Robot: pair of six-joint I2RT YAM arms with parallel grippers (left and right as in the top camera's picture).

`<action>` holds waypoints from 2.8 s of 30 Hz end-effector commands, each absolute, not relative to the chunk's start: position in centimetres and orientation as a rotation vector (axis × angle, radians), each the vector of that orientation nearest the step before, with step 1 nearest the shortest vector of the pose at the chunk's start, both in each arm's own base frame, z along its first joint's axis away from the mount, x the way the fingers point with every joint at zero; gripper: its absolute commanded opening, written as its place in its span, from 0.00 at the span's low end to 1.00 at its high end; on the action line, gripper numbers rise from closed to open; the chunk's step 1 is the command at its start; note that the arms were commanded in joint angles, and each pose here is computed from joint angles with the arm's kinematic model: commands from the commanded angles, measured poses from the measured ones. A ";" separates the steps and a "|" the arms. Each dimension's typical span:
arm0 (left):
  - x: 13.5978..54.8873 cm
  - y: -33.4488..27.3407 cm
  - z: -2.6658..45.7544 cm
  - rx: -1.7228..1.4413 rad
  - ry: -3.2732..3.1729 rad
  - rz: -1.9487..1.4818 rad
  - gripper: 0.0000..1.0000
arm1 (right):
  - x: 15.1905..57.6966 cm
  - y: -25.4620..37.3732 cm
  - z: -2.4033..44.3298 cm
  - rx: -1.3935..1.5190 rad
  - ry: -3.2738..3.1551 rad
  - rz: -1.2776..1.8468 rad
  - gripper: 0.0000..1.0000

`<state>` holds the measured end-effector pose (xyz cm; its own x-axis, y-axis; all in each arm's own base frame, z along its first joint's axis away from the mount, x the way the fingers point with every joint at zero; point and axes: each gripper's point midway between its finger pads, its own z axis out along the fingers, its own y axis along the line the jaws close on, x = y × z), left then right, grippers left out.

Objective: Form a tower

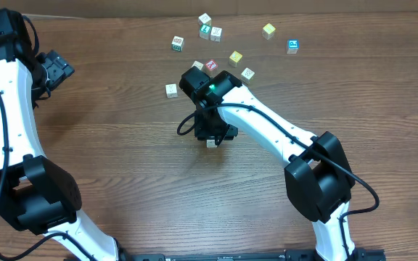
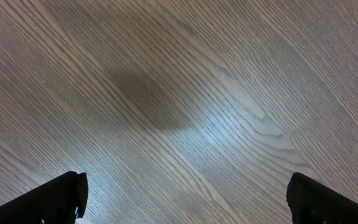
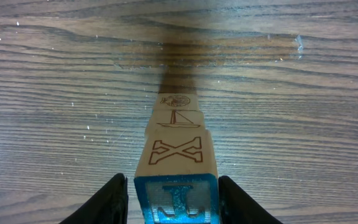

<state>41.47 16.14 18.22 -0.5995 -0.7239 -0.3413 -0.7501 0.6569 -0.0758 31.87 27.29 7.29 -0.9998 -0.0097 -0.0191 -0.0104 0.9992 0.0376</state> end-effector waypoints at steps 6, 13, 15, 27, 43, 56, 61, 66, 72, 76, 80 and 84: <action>41.5 16.0 18.4 -1.157 2.535 0.114 1.00 | 31.6 27.6 7.6 -0.004 3.131 0.102 0.43; 41.5 16.0 18.4 -1.156 2.534 0.114 1.00 | 31.4 27.8 7.6 -0.003 3.143 0.122 0.43; 41.5 16.0 18.4 -1.156 2.534 0.114 1.00 | 31.3 27.9 7.6 0.000 3.144 0.124 0.44; 41.5 16.0 18.4 -1.156 2.534 0.114 0.99 | 32.1 27.1 7.6 0.006 3.106 0.060 0.45; 41.5 16.0 18.4 -1.156 2.534 0.114 1.00 | 32.7 27.1 7.6 -0.008 3.077 0.050 0.43; 41.5 16.0 18.4 -1.156 2.534 0.114 1.00 | 32.5 27.0 7.6 -0.011 3.086 0.046 0.39; 41.5 16.0 18.4 -1.156 2.534 0.114 1.00 | 32.5 27.0 7.6 -0.039 3.085 0.046 0.39; 41.5 16.0 18.4 -1.156 2.534 0.114 0.99 | 32.6 27.0 7.6 -0.052 3.083 0.046 0.39; 41.5 16.0 18.4 -1.156 2.534 0.114 1.00 | 32.7 27.1 7.6 -0.052 3.078 0.053 0.33; 41.5 16.0 18.4 -1.156 2.534 0.114 0.99 | 32.7 27.1 7.6 -0.052 3.077 0.053 0.29; 41.5 16.0 18.4 -1.156 2.534 0.114 1.00 | 32.7 27.1 7.6 -0.052 3.078 0.052 0.29; 41.5 16.0 18.4 -1.156 2.534 0.114 1.00 | 32.7 27.1 7.6 -0.052 3.078 0.052 0.33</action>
<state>41.47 16.14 18.22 -0.5995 -0.7239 -0.3413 -0.7501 0.6569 -0.0758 32.51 27.36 7.31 -0.9983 -0.0320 -0.0495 -0.0337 0.9988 0.0347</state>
